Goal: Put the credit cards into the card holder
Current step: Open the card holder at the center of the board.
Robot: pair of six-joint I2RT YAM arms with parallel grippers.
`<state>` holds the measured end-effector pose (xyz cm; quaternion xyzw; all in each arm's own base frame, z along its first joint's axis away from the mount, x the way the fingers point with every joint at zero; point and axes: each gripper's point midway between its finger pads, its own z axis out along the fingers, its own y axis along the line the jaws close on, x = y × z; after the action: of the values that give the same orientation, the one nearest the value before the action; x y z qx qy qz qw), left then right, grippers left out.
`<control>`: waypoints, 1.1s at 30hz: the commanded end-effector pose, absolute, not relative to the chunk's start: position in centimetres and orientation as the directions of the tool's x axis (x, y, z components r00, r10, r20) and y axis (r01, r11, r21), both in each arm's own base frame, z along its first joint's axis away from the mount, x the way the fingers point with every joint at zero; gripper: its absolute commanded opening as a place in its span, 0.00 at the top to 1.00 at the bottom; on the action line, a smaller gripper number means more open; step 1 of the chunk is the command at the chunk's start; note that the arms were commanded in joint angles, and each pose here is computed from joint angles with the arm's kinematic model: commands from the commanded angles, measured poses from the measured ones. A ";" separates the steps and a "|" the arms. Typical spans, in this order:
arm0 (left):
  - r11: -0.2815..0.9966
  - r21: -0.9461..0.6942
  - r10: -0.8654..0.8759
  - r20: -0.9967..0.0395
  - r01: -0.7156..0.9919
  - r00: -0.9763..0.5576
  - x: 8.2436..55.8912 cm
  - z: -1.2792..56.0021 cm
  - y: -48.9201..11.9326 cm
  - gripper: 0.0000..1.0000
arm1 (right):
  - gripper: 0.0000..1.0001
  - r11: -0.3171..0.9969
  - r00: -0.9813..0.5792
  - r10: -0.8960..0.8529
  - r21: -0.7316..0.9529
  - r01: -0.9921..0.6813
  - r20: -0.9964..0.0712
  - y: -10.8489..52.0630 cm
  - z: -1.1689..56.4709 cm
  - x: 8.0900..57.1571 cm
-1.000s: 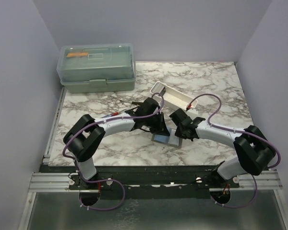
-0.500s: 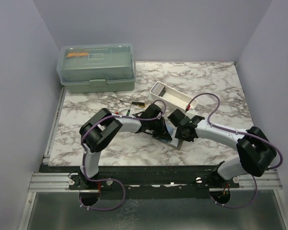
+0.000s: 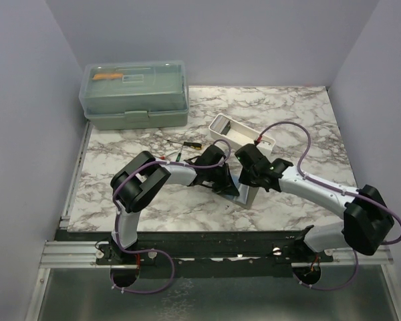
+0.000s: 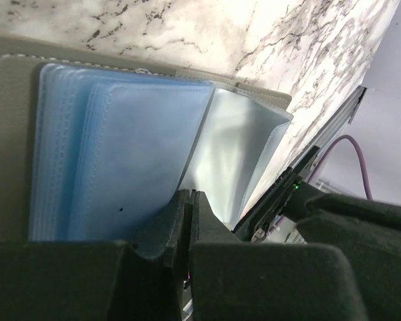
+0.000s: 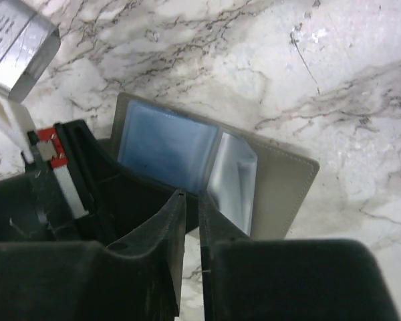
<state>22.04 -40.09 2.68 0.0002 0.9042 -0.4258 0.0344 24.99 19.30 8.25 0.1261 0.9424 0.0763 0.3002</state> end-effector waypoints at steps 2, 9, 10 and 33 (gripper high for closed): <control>0.726 -0.688 -0.061 -0.058 -0.004 -0.996 21.8 -0.5 -37.8 1.00 | 0.89 0.940 -0.794 0.327 0.263 0.218 -0.512 19.6 5.7 26.6; 0.738 -0.675 -0.082 -0.069 -0.014 -0.994 22.4 -0.3 -37.2 1.00 | 0.87 0.948 -0.873 0.315 0.076 0.310 -0.373 16.5 1.0 22.5; 0.740 -0.672 -0.087 -0.071 -0.016 -0.994 22.5 -0.2 -37.0 1.00 | 0.87 0.940 -0.880 0.325 0.015 0.341 -0.347 15.3 0.5 21.4; 0.687 -0.725 -0.035 -0.107 0.054 -0.994 23.7 3.9 -37.4 1.00 | 0.70 0.921 -0.881 0.373 -0.004 0.391 -0.292 12.3 -0.9 16.5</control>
<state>23.19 -38.90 2.93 -0.0056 0.9097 -0.4132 0.0413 20.87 16.01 1.79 0.2178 0.9525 0.0545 0.2059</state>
